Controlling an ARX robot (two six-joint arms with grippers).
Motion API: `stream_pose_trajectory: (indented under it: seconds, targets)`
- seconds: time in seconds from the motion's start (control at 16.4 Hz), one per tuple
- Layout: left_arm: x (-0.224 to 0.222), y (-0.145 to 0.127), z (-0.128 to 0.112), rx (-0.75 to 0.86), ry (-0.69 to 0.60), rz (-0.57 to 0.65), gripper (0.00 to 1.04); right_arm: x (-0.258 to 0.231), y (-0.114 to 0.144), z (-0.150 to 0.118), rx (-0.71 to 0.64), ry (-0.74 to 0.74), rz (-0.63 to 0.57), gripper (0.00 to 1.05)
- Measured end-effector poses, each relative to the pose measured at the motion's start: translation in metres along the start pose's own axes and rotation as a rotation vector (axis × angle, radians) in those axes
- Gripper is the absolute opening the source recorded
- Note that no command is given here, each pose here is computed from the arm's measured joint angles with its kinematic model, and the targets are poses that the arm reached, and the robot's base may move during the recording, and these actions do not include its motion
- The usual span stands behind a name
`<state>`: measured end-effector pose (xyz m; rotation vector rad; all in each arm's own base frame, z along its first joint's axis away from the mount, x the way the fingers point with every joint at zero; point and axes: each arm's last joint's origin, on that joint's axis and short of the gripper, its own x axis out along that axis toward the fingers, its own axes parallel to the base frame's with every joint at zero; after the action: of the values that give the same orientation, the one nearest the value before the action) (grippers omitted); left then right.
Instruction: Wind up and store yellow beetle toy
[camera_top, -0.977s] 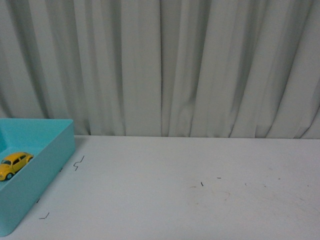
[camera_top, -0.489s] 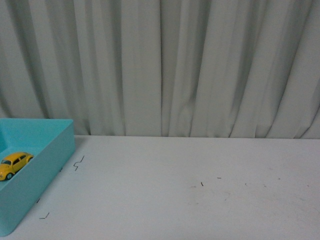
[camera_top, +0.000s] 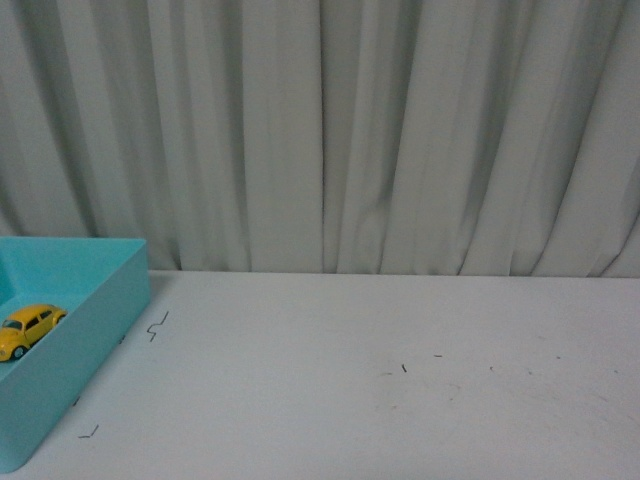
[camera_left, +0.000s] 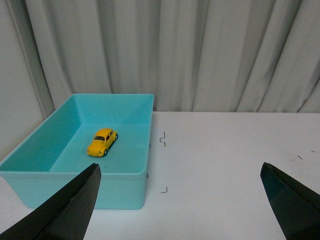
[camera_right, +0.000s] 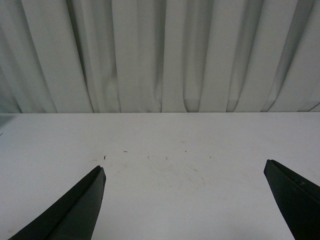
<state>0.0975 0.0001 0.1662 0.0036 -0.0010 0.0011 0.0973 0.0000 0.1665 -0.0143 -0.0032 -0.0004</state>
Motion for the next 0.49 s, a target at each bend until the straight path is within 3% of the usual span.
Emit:
stream_pose_trajectory:
  seconds: [0.49]
  targets:
    - [0.0, 0.0, 0.0002, 0.0, -0.002, 0.0, 0.98, 0.0, 0.0, 0.0002, 0.0, -0.002, 0.0, 0.98]
